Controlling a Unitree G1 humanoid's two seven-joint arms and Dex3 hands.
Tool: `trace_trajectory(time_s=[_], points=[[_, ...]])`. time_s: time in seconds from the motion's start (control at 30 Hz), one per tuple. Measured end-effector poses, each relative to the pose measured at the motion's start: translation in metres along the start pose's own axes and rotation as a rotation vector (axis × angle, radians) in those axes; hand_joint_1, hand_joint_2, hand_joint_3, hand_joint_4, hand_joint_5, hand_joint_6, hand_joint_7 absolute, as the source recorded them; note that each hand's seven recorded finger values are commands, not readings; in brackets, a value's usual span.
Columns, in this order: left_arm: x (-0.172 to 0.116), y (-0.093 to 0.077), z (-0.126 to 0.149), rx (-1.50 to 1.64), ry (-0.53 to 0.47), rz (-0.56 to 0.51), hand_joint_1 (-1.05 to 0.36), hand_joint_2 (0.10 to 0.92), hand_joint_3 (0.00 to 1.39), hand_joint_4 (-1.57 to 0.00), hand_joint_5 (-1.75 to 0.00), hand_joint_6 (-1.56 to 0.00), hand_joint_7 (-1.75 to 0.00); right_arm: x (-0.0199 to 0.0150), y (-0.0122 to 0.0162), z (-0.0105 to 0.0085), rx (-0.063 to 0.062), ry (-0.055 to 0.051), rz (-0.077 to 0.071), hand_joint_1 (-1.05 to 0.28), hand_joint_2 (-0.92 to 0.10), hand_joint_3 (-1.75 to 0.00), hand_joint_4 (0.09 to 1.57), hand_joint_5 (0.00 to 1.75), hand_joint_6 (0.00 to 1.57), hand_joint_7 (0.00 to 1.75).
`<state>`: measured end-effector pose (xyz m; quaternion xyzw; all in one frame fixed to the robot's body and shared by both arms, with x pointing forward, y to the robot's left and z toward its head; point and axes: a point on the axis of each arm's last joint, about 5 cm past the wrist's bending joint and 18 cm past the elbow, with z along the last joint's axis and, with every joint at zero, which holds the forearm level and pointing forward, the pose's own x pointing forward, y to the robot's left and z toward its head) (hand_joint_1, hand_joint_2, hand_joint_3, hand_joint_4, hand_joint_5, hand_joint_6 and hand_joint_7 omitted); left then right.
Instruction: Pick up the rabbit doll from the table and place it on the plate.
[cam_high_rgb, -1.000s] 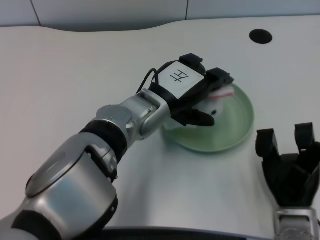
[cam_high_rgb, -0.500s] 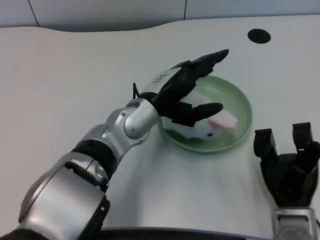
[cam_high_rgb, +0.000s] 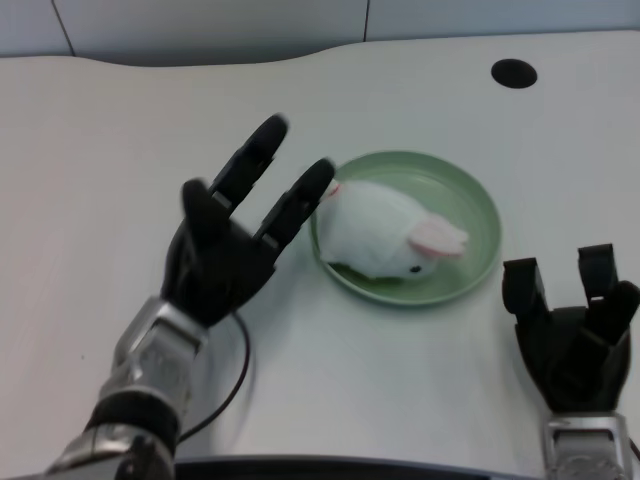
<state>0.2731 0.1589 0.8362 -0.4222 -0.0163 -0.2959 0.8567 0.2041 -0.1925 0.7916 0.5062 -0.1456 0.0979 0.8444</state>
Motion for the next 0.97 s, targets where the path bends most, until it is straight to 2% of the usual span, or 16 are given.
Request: trace_trajectory(time_s=[0.03,0.1,0.2,0.23,0.27,0.33,0.37,0.43,0.47,0.53,0.6,0.63,0.67,0.73,0.83,0.97], points=[[-0.014,0.004,-0.003,-0.021,-0.006,0.035,-0.87,0.921,0.49,-0.52,-0.24,-0.38,-0.1,0.0,-0.0006,0.0008,0.0,0.003,-0.002,-0.57,-0.92,-0.18,0.71,1.75,0.53,1.75],[-0.035,0.008,-0.008,-0.042,-0.021,0.078,-0.85,0.921,0.47,-0.6,-0.27,-0.45,-0.11,0.0001,-0.0018,0.0026,0.001,0.013,0.0,-0.57,-0.92,-0.18,0.68,1.75,0.56,1.67],[-0.057,0.008,-0.015,-0.073,-0.052,0.122,-0.86,0.921,0.46,-0.62,-0.28,-0.49,-0.1,0.0005,-0.0026,0.0026,0.017,0.039,-0.001,-0.57,-0.92,-0.17,0.64,1.75,0.61,1.57],[-0.063,0.007,-0.017,-0.079,-0.058,0.138,-0.84,0.921,0.47,-0.68,-0.32,-0.54,-0.11,0.0008,-0.0027,0.0024,0.021,0.045,0.0,-0.56,-0.92,-0.16,0.61,1.7,0.65,1.41],[-0.067,0.006,-0.019,-0.082,-0.065,0.156,-0.83,0.921,0.47,-0.7,-0.33,-0.56,-0.11,0.001,-0.0027,0.0022,0.028,0.05,0.001,-0.56,-0.92,-0.16,0.6,1.68,0.67,1.35],[-0.074,0.003,-0.023,-0.083,-0.095,0.198,-0.79,0.921,0.42,-0.66,-0.62,-0.72,-0.06,0.0021,-0.0025,0.0014,0.044,0.061,0.005,-0.57,-0.92,-0.15,0.59,1.42,0.8,0.81],[-0.076,0.001,-0.025,-0.085,-0.109,0.217,-0.78,0.921,0.41,-0.65,-0.68,-0.75,-0.05,0.0026,-0.0024,0.0012,0.048,0.067,0.007,-0.57,-0.92,-0.15,0.59,1.38,0.83,0.71],[-0.081,-0.002,-0.029,-0.094,-0.123,0.244,-0.77,0.921,0.4,-0.61,-0.79,-0.81,-0.05,0.0035,-0.0021,0.0005,0.051,0.078,0.012,-0.58,-0.92,-0.19,0.63,1.05,0.92,0.32],[-0.082,-0.003,-0.028,-0.092,-0.126,0.252,-0.77,0.921,0.4,-0.61,-0.81,-0.82,-0.04,0.0037,-0.002,0.0001,0.053,0.082,0.012,-0.58,-0.92,-0.19,0.64,0.99,0.94,0.24],[-0.084,-0.003,-0.026,-0.086,-0.144,0.259,-0.76,0.921,0.4,-0.6,-0.83,-0.84,-0.04,0.0042,-0.0022,0.0002,0.054,0.086,0.015,-0.59,-0.92,-0.21,0.68,0.72,0.93,0.1],[-0.084,-0.003,-0.026,-0.087,-0.146,0.259,-0.76,0.921,0.39,-0.6,-0.84,-0.84,-0.04,0.0039,-0.0029,0.0004,0.057,0.091,0.019,-0.59,-0.92,-0.22,0.7,0.64,0.93,0.06],[-0.083,-0.003,-0.026,-0.088,-0.147,0.259,-0.77,0.921,0.39,-0.6,-0.84,-0.85,-0.04,0.0041,-0.0031,0.0002,0.059,0.093,0.021,-0.6,-0.92,-0.24,0.74,0.43,0.89,0.03],[-0.083,-0.003,-0.026,-0.09,-0.149,0.259,-0.77,0.921,0.4,-0.6,-0.85,-0.85,-0.04,0.005,-0.003,0.0,0.06,0.094,0.026,-0.61,-0.92,-0.25,0.77,0.32,0.87,0.02],[-0.083,-0.003,-0.026,-0.092,-0.15,0.259,-0.77,0.921,0.4,-0.6,-0.85,-0.85,-0.04,0.0063,-0.0031,-0.0002,0.058,0.094,0.032,-0.62,-0.92,-0.26,0.79,0.18,0.82,0.01],[-0.083,-0.003,-0.027,-0.096,-0.147,0.262,-0.76,0.921,0.39,-0.6,-0.86,-0.86,-0.04,0.006,-0.0036,-0.0007,0.057,0.093,0.033,-0.63,-0.92,-0.27,0.81,0.14,0.81,0.0],[-0.081,-0.004,-0.027,-0.098,-0.147,0.262,-0.76,0.921,0.38,-0.6,-0.87,-0.86,-0.04,0.0067,-0.0035,-0.0009,0.04,0.087,0.038,-0.65,-0.92,-0.29,0.81,0.1,0.77,0.0]])
